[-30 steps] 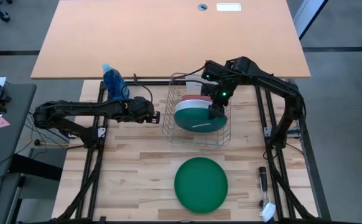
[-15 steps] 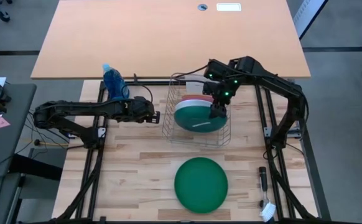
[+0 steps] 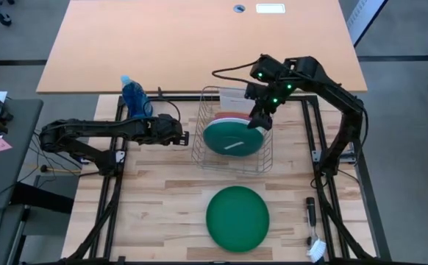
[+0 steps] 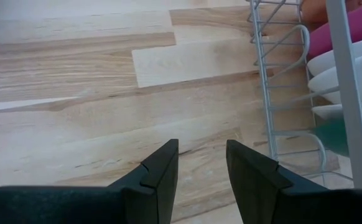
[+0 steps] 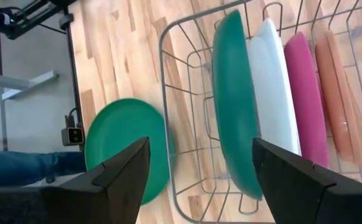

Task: Sort dishes
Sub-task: Put the green plate in the dish rack, then adjust the dish rack, then put the green plate in the dish rack

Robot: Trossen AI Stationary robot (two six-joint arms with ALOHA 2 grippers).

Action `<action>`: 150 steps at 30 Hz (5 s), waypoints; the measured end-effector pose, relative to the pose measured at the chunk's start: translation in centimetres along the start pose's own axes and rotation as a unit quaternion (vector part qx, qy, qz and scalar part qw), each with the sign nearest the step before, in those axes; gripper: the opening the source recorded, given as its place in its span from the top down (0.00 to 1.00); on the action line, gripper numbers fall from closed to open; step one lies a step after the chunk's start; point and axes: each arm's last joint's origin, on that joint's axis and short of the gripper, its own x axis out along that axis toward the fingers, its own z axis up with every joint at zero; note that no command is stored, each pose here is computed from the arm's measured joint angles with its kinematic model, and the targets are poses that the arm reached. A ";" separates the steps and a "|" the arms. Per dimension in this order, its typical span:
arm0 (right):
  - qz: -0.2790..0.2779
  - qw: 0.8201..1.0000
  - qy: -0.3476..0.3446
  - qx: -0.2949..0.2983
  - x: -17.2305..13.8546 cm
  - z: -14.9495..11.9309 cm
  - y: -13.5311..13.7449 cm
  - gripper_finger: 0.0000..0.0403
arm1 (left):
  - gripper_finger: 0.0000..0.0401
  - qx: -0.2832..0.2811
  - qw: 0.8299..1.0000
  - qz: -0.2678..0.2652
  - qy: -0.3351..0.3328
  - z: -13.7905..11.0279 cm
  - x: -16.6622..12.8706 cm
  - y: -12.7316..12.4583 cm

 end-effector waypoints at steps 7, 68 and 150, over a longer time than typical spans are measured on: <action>0.000 1.000 0.000 -0.006 0.0 0.0 0.0 0.30 | 0.68 -0.012 1.000 0.000 -0.002 0.0 0.0 0.0; -0.090 0.930 -0.083 0.347 10.9 -12.9 -13.4 0.82 | 0.68 -0.060 0.996 -0.066 -0.031 2.3 0.9 -0.8; 0.019 0.986 0.100 -0.135 4.4 -19.2 14.1 0.45 | 0.68 0.101 0.901 -0.418 -0.055 -7.7 -12.3 -8.9</action>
